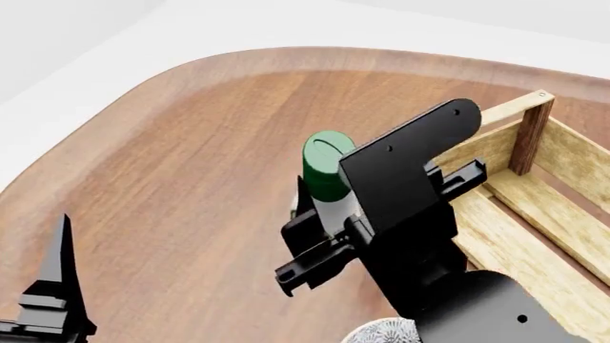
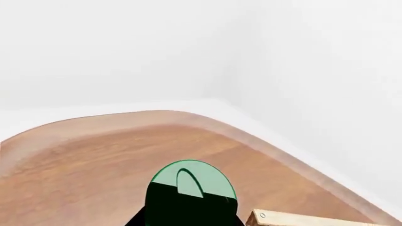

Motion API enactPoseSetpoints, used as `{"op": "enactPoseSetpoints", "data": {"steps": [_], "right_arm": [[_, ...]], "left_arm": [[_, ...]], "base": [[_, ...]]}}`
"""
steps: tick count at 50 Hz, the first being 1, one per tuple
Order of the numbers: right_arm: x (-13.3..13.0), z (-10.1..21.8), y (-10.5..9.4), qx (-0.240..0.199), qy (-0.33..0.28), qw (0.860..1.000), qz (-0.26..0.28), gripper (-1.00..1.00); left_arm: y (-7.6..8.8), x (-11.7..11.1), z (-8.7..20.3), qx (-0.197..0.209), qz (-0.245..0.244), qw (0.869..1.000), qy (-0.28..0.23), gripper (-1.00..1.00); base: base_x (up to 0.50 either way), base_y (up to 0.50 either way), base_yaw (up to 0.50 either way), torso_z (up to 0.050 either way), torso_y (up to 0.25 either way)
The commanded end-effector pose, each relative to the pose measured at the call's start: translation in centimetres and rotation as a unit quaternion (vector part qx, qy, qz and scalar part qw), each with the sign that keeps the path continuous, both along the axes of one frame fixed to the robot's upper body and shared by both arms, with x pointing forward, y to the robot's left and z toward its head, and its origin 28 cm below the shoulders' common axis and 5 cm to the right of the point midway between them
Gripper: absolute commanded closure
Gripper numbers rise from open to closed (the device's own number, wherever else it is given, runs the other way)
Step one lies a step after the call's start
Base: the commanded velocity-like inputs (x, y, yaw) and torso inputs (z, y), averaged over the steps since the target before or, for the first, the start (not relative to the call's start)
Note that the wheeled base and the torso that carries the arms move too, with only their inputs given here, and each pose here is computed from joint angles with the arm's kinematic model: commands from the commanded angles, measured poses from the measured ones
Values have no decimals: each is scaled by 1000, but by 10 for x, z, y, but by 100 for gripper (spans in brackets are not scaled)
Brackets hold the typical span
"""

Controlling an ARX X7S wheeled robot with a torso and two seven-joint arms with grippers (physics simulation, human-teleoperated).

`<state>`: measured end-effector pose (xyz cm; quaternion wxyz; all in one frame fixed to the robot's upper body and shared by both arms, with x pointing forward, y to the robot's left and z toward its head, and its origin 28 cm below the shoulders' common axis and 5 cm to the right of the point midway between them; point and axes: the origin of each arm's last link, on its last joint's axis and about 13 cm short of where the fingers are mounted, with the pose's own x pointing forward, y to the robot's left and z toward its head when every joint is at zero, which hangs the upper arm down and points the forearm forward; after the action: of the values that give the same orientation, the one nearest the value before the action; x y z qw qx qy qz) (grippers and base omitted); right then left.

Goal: Pick up the salad dressing and put it in the tray.

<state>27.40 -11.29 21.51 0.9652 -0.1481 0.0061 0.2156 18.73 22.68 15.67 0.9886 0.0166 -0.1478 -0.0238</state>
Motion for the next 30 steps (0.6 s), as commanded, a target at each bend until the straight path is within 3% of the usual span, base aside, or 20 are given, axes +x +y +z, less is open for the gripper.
{"op": "enactPoseSetpoints", "data": {"steps": [1,16,30], "right_arm": [[1,33,-26,14,-41,997,-70,100],[10,47,-58,16,-48,986,-159,100],[28,49,-96,31,-62,961,-268,100]], "left_arm": [[0,-1,-1,2,0,1000,1,-100],[-1,-2,-3,6,1,1000,-4,-100],[0,-2,-3,6,3,1000,-7,-100]], "base": [[0,0,0,0,0],[0,0,0,0,1],[0,0,0,0,1]]}}
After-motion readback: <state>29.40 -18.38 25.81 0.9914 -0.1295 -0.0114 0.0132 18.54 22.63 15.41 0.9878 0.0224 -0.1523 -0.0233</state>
